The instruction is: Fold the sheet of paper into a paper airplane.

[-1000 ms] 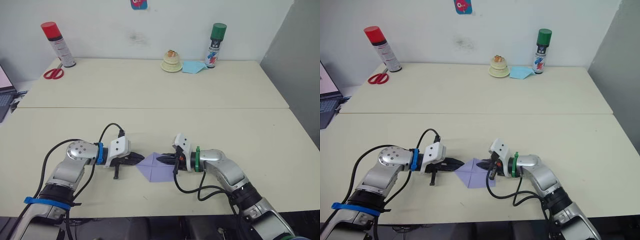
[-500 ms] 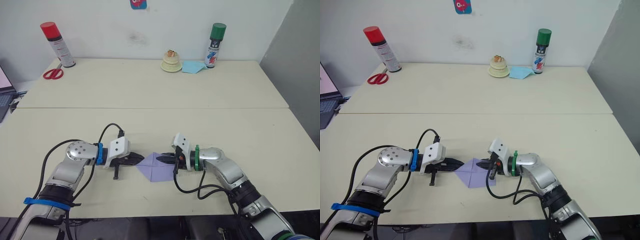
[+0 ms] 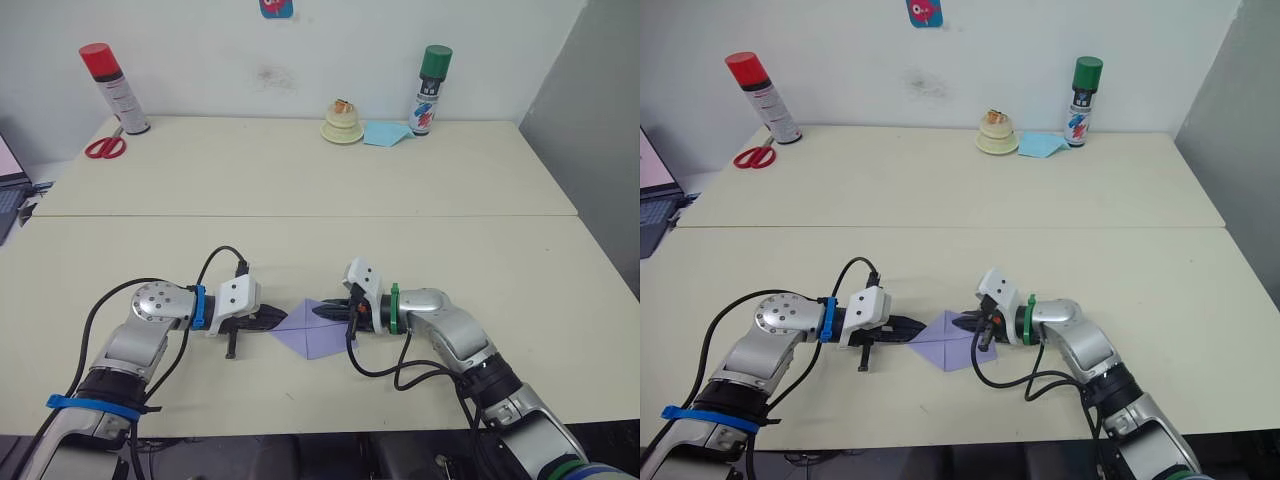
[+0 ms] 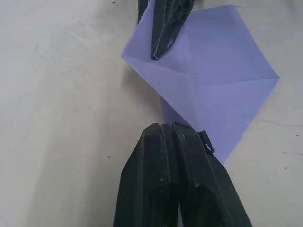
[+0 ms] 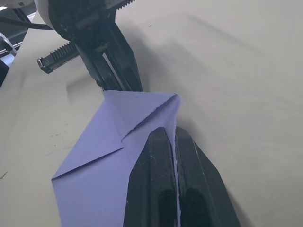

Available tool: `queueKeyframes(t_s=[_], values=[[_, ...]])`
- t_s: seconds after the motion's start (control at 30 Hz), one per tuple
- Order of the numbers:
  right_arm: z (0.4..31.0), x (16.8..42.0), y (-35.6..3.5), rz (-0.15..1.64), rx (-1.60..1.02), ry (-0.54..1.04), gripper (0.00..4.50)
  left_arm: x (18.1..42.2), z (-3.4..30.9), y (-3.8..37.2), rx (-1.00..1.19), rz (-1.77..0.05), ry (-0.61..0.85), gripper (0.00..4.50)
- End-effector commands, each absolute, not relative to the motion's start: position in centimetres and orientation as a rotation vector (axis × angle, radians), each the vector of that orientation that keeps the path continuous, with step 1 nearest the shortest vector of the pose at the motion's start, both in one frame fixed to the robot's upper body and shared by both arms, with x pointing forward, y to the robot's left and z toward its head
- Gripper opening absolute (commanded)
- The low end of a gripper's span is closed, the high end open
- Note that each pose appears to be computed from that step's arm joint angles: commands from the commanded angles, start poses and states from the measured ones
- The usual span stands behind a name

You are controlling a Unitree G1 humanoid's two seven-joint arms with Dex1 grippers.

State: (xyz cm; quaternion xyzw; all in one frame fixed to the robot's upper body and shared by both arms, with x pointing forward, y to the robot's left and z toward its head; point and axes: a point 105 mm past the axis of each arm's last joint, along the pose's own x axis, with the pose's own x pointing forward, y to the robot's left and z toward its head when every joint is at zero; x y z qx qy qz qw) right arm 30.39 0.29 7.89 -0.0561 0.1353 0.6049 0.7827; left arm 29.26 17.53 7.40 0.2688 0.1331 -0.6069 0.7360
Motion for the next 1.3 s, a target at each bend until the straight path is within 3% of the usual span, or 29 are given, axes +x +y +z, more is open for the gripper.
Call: queueKeyframes(t_s=[0.03, 0.67, 1.3], values=[[10.1, 30.8, 0.2, 1.309, -0.120, 0.218, 0.03, 27.9, 4.5, 18.9, 0.608, -1.349, 0.456, 0.36], [11.5, 31.2, 1.2, 1.337, -0.148, 0.140, 0.03, 27.8, 4.4, 18.9, 0.611, -1.353, 0.461, 0.36], [7.9, 32.7, 0.6, 1.272, -0.240, 0.207, 0.03, 27.5, 4.4, 18.9, 0.613, -1.352, 0.462, 0.36]])
